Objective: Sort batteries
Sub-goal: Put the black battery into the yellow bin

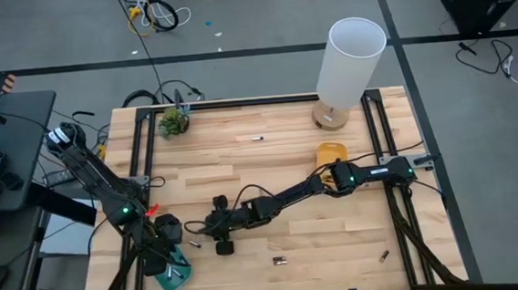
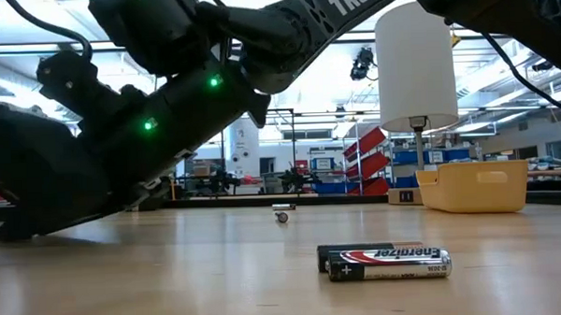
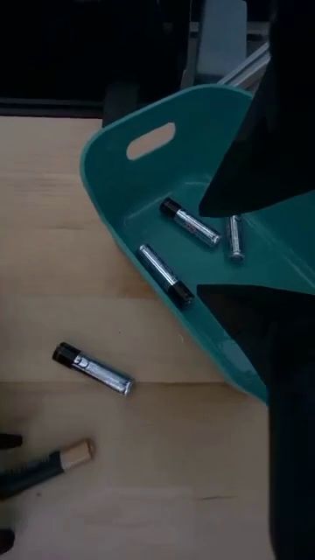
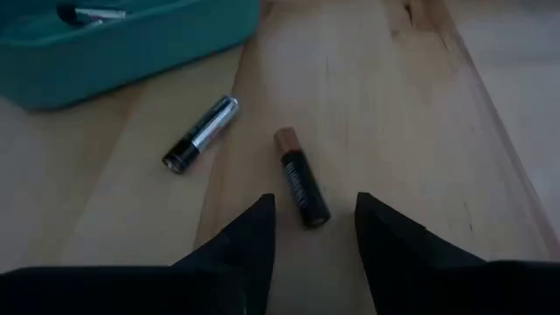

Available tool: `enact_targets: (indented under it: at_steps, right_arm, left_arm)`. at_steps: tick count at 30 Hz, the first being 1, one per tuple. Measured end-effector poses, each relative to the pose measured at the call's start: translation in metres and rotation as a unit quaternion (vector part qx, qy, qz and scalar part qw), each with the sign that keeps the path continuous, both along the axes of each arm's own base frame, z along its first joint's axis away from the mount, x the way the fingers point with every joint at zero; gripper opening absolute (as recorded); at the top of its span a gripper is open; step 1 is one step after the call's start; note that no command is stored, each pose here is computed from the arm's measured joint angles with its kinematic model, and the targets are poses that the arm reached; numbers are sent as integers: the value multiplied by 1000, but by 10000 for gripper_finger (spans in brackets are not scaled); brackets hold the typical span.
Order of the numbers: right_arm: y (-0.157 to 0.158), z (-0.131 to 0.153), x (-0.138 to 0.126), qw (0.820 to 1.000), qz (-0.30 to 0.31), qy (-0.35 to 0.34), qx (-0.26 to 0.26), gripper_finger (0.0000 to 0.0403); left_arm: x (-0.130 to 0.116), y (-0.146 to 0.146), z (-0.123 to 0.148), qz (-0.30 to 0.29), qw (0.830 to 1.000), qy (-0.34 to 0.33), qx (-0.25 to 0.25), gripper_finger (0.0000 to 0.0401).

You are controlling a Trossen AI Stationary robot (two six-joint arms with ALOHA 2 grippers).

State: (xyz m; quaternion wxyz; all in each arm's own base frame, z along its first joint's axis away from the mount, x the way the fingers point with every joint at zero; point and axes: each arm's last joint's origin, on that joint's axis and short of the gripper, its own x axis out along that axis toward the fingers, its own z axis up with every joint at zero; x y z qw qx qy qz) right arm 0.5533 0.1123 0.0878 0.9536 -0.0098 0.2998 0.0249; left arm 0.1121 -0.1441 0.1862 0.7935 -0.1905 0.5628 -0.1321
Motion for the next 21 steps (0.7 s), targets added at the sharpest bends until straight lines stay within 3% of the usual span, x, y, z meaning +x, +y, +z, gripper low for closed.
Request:
enact_targets:
  at_steps: [14, 21]
  right_arm:
    - [-6, 1, 1, 1000, 9, 0, -15, 69]
    - [-7, 1, 2, 1000, 12, -8, -8, 96]
  left_arm:
    - [3, 3, 0, 1, 1000, -10, 9, 152]
    - [3, 3, 0, -4, 1000, -13, 11, 152]
